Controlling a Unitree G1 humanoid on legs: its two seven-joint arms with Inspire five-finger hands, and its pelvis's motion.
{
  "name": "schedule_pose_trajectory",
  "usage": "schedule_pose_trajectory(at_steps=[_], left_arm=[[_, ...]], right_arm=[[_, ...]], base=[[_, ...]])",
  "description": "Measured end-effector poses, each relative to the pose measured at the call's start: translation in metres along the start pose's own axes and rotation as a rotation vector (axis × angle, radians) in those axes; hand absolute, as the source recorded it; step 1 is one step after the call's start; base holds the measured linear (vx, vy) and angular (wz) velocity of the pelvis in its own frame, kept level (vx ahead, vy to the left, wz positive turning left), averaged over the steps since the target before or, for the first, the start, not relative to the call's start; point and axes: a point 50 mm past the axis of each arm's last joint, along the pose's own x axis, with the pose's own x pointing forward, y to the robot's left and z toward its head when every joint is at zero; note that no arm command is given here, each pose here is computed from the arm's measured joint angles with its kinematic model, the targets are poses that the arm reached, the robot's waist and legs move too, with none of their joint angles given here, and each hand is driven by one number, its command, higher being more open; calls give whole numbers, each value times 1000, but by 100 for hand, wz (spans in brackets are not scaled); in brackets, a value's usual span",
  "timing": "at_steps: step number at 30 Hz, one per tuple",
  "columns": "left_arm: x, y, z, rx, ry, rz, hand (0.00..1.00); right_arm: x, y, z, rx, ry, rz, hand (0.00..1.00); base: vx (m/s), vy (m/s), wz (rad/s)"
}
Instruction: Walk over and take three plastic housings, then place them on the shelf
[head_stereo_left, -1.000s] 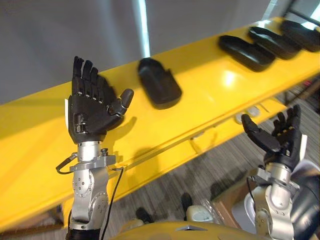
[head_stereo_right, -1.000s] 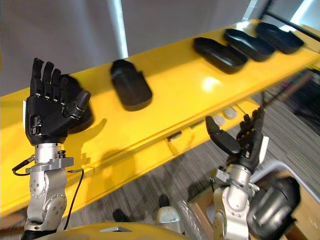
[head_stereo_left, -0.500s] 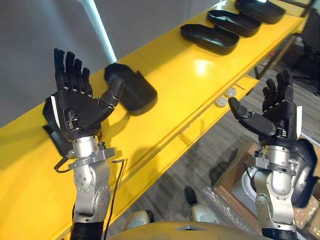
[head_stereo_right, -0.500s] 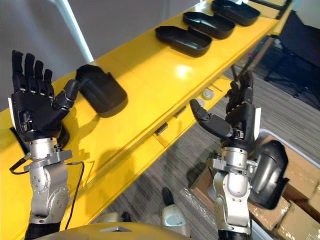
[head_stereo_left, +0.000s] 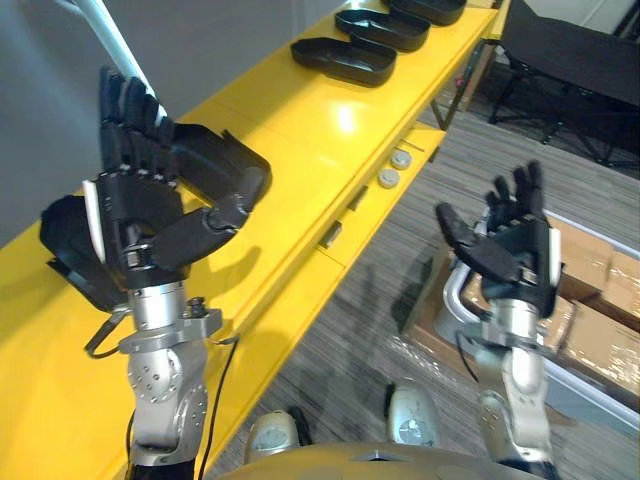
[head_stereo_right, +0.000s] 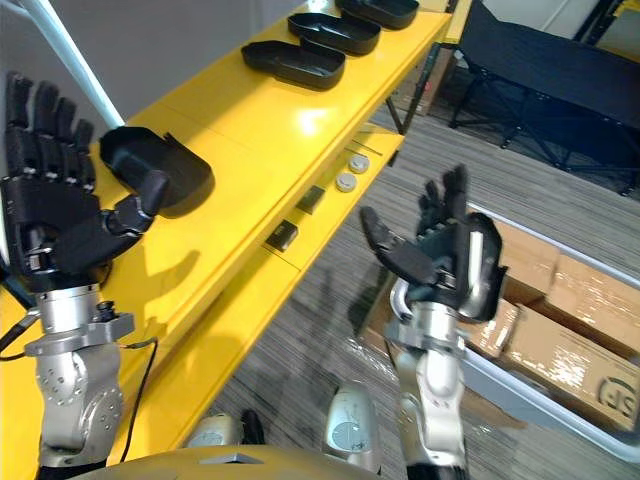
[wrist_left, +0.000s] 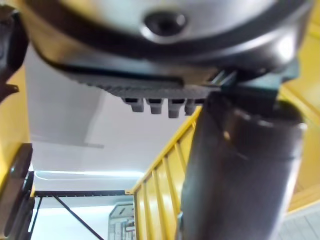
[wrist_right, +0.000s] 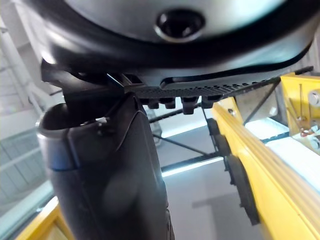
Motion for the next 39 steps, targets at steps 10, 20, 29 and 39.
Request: schedule_pose_trajectory(at_steps=[10, 20, 29, 39], left_arm=[[-34, -10, -43, -232, 281, 133, 100], [-43, -19, -35, -254, 297, 25, 100], [-38, -31, -44, -246, 329, -156, 100], [-20, -69, -45, -362, 266, -316, 100]], right_arm=[[-29, -22, -26, -185, 232, 5, 100], [-40, -37, -16, -128, 265, -71, 100], [-21, -43, -67, -214, 452, -194, 100], [109, -50, -38, -383, 268, -231, 100]], base=[[-82, -621, -31], [-23, -166, -72], [-114, 95, -19], [-82, -12, 25]])
